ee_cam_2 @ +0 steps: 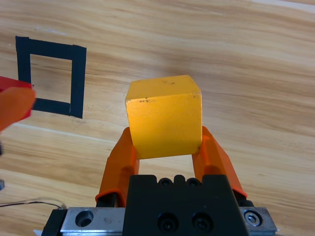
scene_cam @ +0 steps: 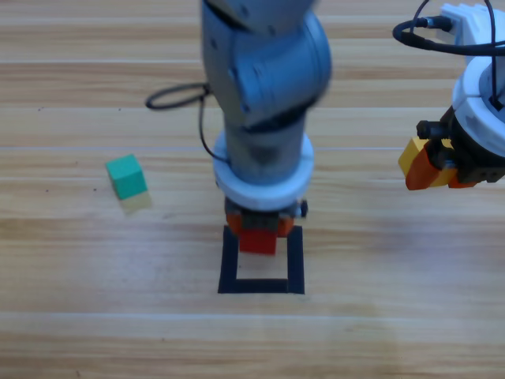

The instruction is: Stack the blocks in the rectangular block: red at the bottom, yellow in the middle, green on top

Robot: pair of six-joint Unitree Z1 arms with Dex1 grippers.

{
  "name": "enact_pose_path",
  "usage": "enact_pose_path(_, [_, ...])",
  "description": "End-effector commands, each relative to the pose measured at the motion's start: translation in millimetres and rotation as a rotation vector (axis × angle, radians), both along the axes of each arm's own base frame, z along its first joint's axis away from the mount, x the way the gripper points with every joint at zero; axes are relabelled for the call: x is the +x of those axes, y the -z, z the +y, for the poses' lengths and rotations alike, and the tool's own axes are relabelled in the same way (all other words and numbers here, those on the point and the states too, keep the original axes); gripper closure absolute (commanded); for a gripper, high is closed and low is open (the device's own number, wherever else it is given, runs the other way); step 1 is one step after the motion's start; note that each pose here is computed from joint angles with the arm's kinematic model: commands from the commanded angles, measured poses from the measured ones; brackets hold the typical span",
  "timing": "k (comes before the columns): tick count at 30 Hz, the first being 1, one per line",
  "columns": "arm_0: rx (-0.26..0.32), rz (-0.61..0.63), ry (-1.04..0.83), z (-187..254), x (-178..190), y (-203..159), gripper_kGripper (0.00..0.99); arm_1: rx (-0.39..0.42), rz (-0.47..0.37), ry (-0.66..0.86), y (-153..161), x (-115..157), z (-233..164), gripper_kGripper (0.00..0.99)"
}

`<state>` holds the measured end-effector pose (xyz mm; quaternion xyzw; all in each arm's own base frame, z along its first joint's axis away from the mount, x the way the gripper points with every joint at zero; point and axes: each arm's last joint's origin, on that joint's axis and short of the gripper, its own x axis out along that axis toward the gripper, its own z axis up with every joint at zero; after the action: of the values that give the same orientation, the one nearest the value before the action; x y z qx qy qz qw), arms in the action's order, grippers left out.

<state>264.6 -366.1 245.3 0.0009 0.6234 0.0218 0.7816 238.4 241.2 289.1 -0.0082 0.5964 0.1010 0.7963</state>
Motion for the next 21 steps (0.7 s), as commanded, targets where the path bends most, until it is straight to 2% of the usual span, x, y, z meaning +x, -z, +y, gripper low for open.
enact_pose_path(1, [0.026, 0.066, -0.008, -13.3, -7.3, 27.1, 0.981, -0.039, 0.064, -0.024, 20.1, 1.7, 11.6, 0.757])
enact_pose_path(10, [-0.004, 0.091, -0.037, -15.8, -0.9, 37.8, 0.981, -0.046, 0.07, -0.025, 24.0, 3.3, 13.4, 0.757])
enact_pose_path(21, [-0.054, 0.079, -0.062, 2.3, 8.6, 55.3, 0.978, -0.07, 0.094, -0.024, 36.8, 8.2, 19.4, 0.757])
